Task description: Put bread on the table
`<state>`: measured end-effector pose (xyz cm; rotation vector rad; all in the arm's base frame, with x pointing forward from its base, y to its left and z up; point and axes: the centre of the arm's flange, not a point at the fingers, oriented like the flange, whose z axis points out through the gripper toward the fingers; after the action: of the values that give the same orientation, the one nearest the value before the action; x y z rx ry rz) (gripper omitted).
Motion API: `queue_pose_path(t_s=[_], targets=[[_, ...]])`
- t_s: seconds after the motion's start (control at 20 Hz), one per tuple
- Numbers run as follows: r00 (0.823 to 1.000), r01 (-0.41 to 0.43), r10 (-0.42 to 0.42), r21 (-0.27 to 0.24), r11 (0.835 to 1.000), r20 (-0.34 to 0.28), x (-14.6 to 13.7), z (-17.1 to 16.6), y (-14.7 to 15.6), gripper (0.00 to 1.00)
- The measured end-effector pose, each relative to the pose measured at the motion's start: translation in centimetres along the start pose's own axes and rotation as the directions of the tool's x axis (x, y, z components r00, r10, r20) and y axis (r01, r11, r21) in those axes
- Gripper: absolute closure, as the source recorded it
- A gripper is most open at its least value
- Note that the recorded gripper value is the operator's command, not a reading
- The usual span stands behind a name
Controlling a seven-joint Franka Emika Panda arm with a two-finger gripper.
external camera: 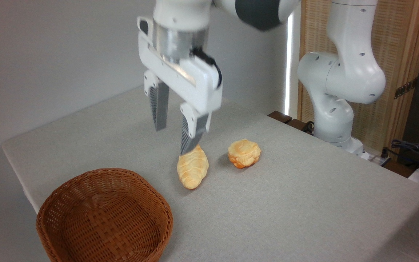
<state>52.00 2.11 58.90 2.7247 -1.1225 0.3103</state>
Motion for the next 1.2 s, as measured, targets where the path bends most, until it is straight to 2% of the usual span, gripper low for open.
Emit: queue_pose_path(t_s=[0.2, 0.25, 0.45, 0.65, 1.2], targets=[[0.994, 0.016, -0.017, 0.008, 1.000, 0.108, 2.7, -1.9, 2.1, 0.00], [0.989, 0.010, -0.013, 0.019, 1.000, 0.148, 3.8, -1.5, 2.7, 0.00], [0.977, -0.014, 0.006, 0.036, 0.999, 0.213, 6.7, 0.6, 3.6, 0.00], [0.975, -0.011, 0.002, 0.039, 0.999, 0.221, 6.8, 1.0, 2.9, 0.00], [0.980, -0.005, -0.007, 0.061, 0.998, 0.197, 6.9, -0.6, 2.5, 0.00]])
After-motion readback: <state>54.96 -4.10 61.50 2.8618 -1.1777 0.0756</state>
